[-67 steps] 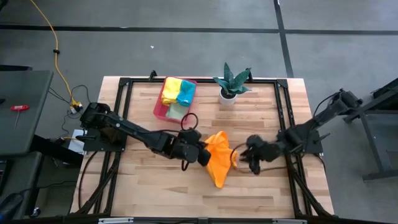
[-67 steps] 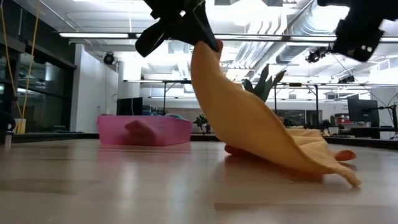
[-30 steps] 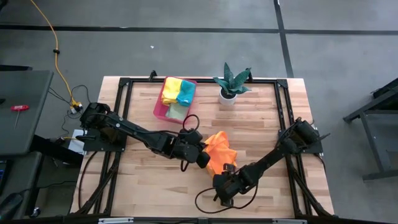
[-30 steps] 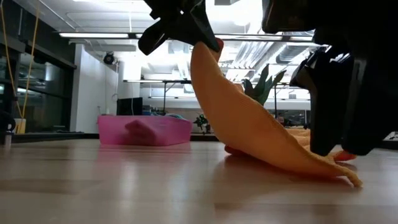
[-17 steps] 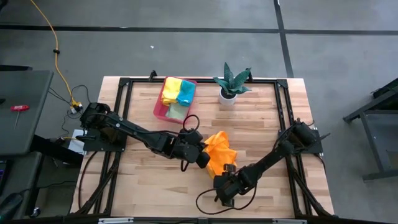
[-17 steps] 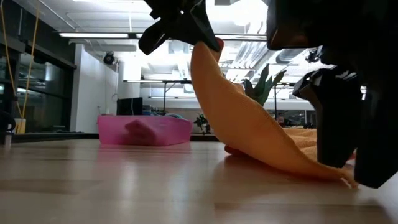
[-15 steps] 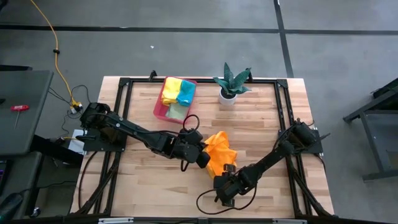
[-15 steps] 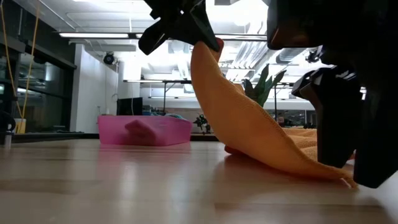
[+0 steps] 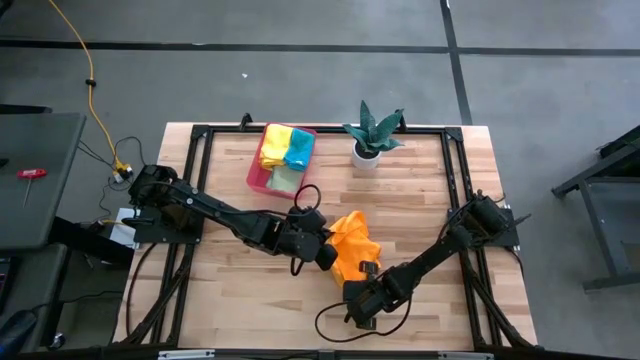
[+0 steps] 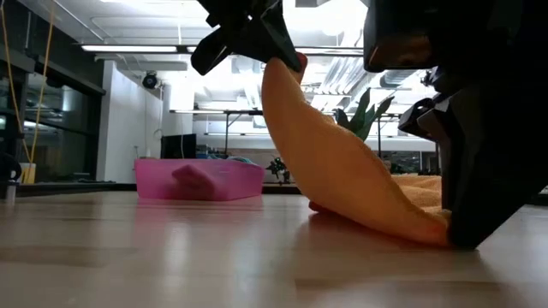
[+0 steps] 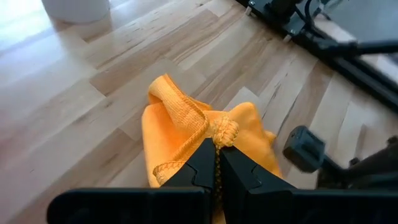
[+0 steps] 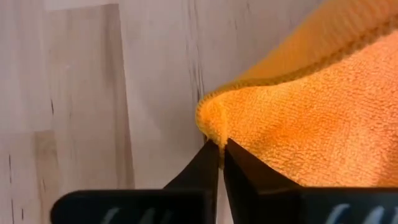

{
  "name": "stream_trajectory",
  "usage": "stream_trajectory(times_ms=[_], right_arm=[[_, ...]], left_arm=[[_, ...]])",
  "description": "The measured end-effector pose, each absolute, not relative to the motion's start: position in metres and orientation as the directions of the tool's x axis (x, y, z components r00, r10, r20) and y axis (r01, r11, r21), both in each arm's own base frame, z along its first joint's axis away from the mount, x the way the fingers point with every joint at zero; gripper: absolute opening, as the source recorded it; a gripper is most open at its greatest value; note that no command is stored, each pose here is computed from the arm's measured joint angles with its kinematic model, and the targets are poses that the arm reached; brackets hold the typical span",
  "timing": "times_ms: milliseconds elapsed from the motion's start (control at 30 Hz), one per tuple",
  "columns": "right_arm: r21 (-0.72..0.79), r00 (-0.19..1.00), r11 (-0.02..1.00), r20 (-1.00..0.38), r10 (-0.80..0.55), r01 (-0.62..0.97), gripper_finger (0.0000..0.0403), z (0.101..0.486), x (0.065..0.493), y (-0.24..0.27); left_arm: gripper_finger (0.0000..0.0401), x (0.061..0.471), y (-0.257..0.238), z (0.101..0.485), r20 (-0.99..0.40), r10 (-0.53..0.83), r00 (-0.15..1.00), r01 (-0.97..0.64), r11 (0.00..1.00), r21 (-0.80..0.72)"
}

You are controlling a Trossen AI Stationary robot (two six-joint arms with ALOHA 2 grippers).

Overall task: Fold microfiber towels
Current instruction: Fold the orange microfiber cloth

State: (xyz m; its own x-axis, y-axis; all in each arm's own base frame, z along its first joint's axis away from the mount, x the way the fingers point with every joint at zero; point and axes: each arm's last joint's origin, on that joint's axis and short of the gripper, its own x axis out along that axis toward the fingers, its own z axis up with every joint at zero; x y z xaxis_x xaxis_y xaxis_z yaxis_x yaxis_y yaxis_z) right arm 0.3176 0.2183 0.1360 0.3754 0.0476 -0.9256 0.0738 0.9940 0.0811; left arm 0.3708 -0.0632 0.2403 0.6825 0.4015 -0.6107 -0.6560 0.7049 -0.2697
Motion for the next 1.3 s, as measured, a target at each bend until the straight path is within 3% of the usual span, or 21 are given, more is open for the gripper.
stream_trajectory(times_ms=[267, 567, 833, 1100, 1300], right_arm=[[-0.014, 0.309, 0.997, -0.950, -0.037, 0.076, 0.0002, 0.185, 0.288, 0.200], [0.088, 0.611, 0.987, -0.792, -0.013, 0.134, 0.0001, 0.304, 0.262, 0.127], [0.149, 0.808, 0.964, -0.582, -0.096, 0.221, 0.0000, 0.375, 0.215, 0.060], [0.161, 0.908, 0.949, -0.371, -0.196, 0.271, 0.0000, 0.423, 0.179, 0.022], [0.063, 0.870, 0.947, -0.419, -0.261, 0.315, 0.0000, 0.442, 0.156, 0.008]], left_arm=[[0.0001, 0.345, -0.039, 0.270, -0.631, 0.463, 0.622, -0.691, 0.704, -0.164], [0.0001, 0.301, -0.022, 0.318, -0.618, 0.443, 0.649, -0.683, 0.697, -0.218], [0.0001, 0.258, -0.016, 0.372, -0.474, 0.451, 0.756, -0.639, 0.664, -0.388], [0.0001, 0.239, 0.003, 0.414, -0.348, 0.542, 0.765, -0.644, 0.657, -0.391], [0.0000, 0.245, 0.024, 0.426, -0.271, 0.606, 0.748, -0.663, 0.658, -0.356]])
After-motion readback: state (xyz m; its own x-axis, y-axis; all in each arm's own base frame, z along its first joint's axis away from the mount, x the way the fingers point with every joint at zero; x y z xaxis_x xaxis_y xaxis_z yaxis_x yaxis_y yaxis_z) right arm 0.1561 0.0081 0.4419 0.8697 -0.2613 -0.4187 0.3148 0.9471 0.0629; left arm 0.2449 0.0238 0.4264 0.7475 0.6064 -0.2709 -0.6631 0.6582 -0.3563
